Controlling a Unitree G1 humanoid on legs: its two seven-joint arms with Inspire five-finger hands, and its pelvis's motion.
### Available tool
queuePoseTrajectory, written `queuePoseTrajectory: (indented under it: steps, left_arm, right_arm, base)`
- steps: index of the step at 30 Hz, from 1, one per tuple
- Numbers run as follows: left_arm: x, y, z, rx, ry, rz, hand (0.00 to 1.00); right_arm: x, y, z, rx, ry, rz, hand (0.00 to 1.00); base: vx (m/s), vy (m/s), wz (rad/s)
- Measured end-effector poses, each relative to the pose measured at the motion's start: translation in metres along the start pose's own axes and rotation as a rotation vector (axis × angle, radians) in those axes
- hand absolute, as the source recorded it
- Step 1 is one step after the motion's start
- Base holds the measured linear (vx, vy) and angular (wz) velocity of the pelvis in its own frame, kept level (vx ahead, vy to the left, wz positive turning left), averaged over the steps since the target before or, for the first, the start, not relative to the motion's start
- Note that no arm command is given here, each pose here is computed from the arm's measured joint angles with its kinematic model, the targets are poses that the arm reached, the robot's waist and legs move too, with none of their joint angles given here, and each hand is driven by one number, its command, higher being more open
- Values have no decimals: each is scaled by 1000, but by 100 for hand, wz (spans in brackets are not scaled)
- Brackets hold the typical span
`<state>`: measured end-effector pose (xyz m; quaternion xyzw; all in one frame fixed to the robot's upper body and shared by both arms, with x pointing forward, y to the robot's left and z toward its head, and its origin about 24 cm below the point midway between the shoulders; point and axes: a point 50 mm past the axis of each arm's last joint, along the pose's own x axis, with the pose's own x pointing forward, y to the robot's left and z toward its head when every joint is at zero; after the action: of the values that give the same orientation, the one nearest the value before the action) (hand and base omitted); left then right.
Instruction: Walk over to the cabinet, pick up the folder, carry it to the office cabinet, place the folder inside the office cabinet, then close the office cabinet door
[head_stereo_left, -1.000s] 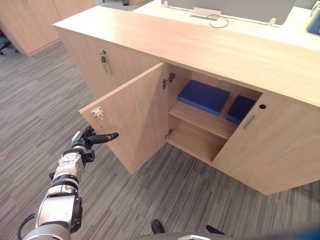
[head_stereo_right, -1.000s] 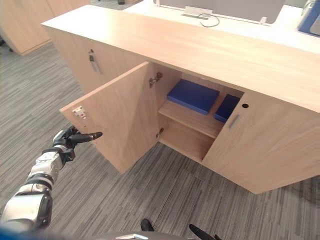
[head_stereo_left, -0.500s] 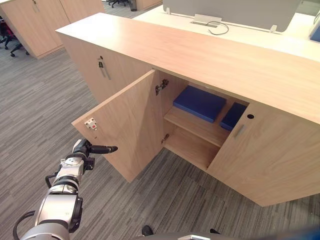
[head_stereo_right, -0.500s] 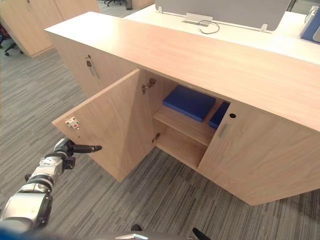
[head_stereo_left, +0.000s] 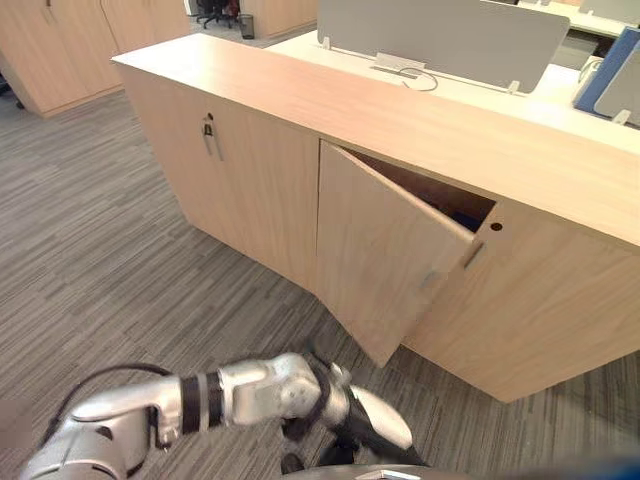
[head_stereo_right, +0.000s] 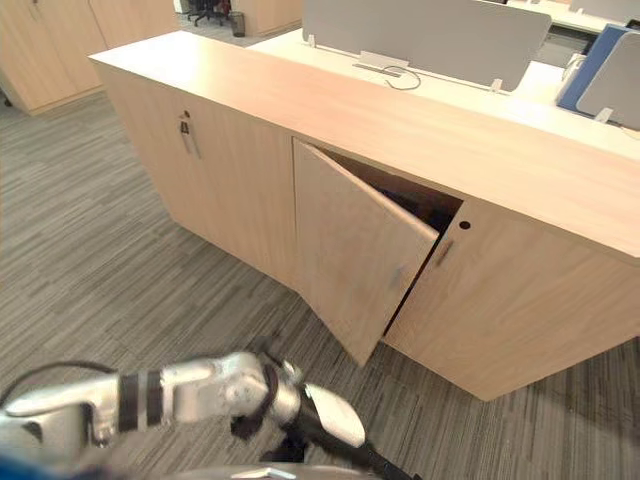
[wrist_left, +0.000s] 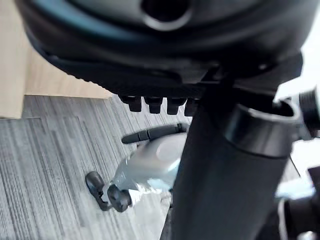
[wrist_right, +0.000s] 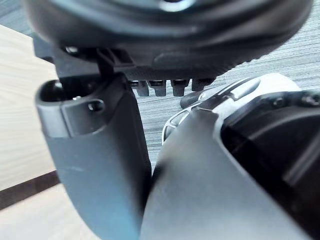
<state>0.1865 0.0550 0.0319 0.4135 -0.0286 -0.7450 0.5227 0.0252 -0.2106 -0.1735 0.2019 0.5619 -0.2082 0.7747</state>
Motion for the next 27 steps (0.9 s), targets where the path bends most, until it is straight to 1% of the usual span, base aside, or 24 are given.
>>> queuePoseTrajectory:
  steps: [1, 2, 4, 5, 7, 9, 10, 11, 13, 14, 16, 17, 18, 19, 20, 21, 22, 23, 24, 26, 27]
  left_arm:
    - [-6, 3, 5, -15, -26, 46, 100]
    - [-6, 2, 11, -19, -57, 72, 100]
    - [-1, -7, 16, -60, -105, 92, 100]
    - [3, -11, 18, -103, -136, 127, 100]
    - [5, -15, 7, -216, -134, 224, 100]
    - [13, -34, -23, -524, -103, 418, 100]
    - [15, -41, -33, -607, -78, 473, 100]
    - [17, -51, -48, -718, -31, 554, 100]
    - [8, -84, -85, -1008, 113, 777, 100]
    - [4, -92, -92, -1077, 144, 834, 100]
    - [-9, -128, -114, -1348, 247, 1055, 100]
    - [-11, -138, -118, -1434, 261, 1109, 100]
    - [-15, -159, -123, -1595, 291, 1217, 100]
    - [-18, -170, -125, -1669, 308, 1265, 100]
    - [-19, -185, -126, -1789, 333, 1335, 100]
    - [-22, -199, -126, -1864, 362, 1397, 100]
    - [-23, -206, -126, -1900, 377, 1430, 100]
    - [-21, -223, -121, -1983, 445, 1507, 100]
    - [-18, -228, -119, -2012, 469, 1521, 100]
    - [-9, -238, -114, -2067, 538, 1515, 100]
    - [3, -243, -109, -2096, 592, 1477, 100]
  right_arm:
    - [-1, -5, 3, -15, -7, -6, 100]
    - [-1, -10, 7, -53, -9, -12, 100]
    - [-1, -9, 10, -122, -4, 3, 100]
    - [0, -6, 13, -165, -1, 22, 100]
    - [1, -3, 15, -215, 3, 40, 100]
    - [4, 8, 21, -279, -6, 70, 100]
    - [4, 11, 23, -294, -11, 79, 100]
    - [5, 13, 25, -310, -15, 82, 100]
    - [6, 17, 29, -320, -27, 74, 100]
    - [6, 17, 31, -317, -32, 68, 100]
    - [5, 7, 32, -268, -37, 25, 100]
    - [5, 3, 32, -249, -35, 11, 100]
    - [4, -1, 34, -224, -40, -6, 100]
    - [4, -1, 34, -215, -43, -8, 100]
    - [4, 0, 35, -211, -52, -5, 100]
    - [4, 4, 36, -225, -61, 6, 100]
    - [4, 7, 36, -240, -61, 16, 100]
    - [5, 15, 36, -303, -63, 47, 100]
    - [5, 16, 34, -316, -59, 52, 100]
    - [5, 17, 30, -328, -50, 53, 100]
    - [5, 19, 29, -326, -51, 54, 100]
  base:
    - [-7, -80, 33]
    - [2, -69, 34]
    - [24, -86, 9]
    - [48, -131, -15]
    - [50, -145, -45]
    - [58, -220, -79]
    - [57, -233, -68]
    - [70, -210, -74]
    - [82, -183, -77]
    - [73, -175, -67]
    - [55, -38, -89]
    - [63, 118, -99]
    - [60, 120, -72]
    - [68, 117, -67]
    - [48, 108, -49]
    - [37, 116, -47]
    - [25, 125, -64]
    - [16, 87, -54]
    - [21, 71, -52]
    - [59, 23, -31]
    - [83, 10, -32]
